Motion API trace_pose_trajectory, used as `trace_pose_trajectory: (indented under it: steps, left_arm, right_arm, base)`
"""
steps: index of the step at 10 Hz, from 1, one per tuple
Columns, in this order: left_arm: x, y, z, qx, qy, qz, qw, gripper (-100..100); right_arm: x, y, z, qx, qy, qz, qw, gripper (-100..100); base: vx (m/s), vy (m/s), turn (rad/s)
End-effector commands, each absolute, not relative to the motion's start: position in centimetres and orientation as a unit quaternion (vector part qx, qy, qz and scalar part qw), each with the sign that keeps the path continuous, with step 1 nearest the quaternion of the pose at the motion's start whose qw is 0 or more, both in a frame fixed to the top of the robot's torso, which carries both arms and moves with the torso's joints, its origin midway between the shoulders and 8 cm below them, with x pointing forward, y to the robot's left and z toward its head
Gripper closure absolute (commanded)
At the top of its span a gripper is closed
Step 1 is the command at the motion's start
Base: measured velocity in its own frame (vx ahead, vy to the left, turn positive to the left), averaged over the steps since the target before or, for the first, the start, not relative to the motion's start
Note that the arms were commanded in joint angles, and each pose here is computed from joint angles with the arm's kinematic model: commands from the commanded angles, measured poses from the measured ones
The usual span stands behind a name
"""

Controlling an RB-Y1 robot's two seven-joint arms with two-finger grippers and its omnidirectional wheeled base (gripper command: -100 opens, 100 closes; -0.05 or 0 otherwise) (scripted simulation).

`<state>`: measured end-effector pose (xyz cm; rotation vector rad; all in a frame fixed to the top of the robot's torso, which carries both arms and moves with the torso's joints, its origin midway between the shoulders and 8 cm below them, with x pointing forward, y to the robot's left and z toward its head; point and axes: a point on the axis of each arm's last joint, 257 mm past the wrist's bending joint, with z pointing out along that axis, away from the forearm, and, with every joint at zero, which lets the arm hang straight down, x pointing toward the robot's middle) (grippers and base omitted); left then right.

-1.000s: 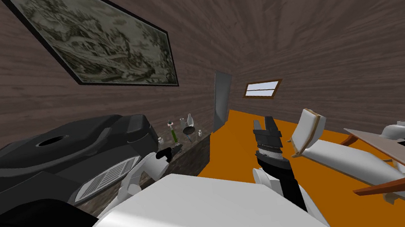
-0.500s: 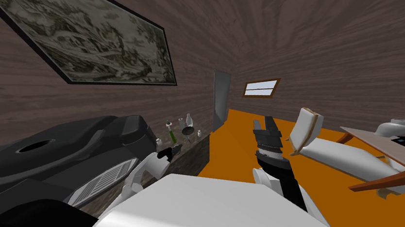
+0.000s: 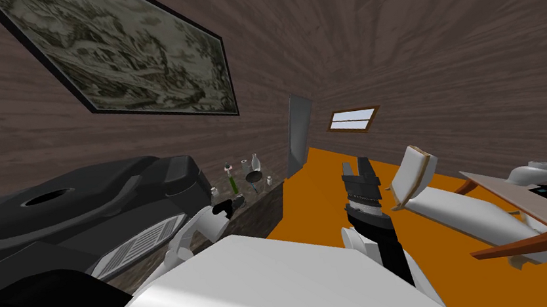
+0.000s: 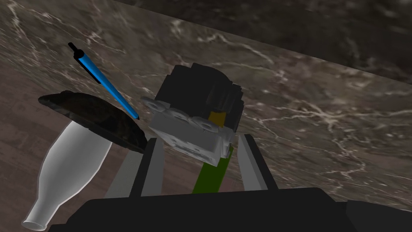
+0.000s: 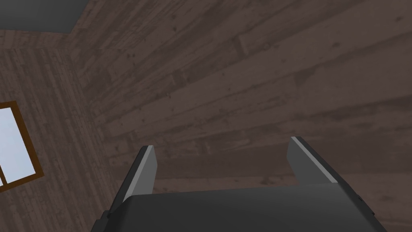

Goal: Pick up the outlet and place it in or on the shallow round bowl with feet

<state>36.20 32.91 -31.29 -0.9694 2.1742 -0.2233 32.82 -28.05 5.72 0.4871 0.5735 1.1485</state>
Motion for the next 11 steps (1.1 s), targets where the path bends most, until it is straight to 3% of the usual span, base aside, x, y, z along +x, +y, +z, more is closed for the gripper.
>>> trace_pose_trajectory:
  steps: [1,2,5,6,7,11]
  left_arm:
    - [36.2,32.9,-31.3,-0.377,0.846,-0.087,0.367,0]
    - [35.9,32.6,-30.7,-0.374,0.847,-0.087,0.366,100]
    - [35.7,32.3,-30.3,-0.373,0.848,-0.088,0.366,100]
    - [35.6,32.3,-30.3,-0.373,0.848,-0.088,0.365,0]
    - [37.0,33.0,-28.7,-0.379,0.838,-0.098,0.379,100]
    - [40.8,34.7,-22.8,-0.392,0.806,-0.134,0.422,100]
  right_arm:
    - [32.8,-28.0,5.7,0.225,0.265,0.530,0.773,0]
    - [32.8,-28.0,5.7,0.225,0.265,0.530,0.773,0]
    - [32.8,-28.0,5.7,0.225,0.265,0.530,0.773,0]
    - [32.8,-28.0,5.7,0.225,0.265,0.530,0.773,0]
    - [32.8,-28.0,5.7,0.225,0.265,0.530,0.773,0]
    - [32.8,-28.0,5.7,0.225,0.265,0.530,0.773,0]
  base:
    - [0.000,0.000,0.000]
    - [-0.009,-0.004,0.051]
    - [-0.008,-0.004,0.029]
    - [0.000,0.000,0.000]
    - [-0.049,-0.010,-0.169]
    - [-0.113,-0.011,-0.176]
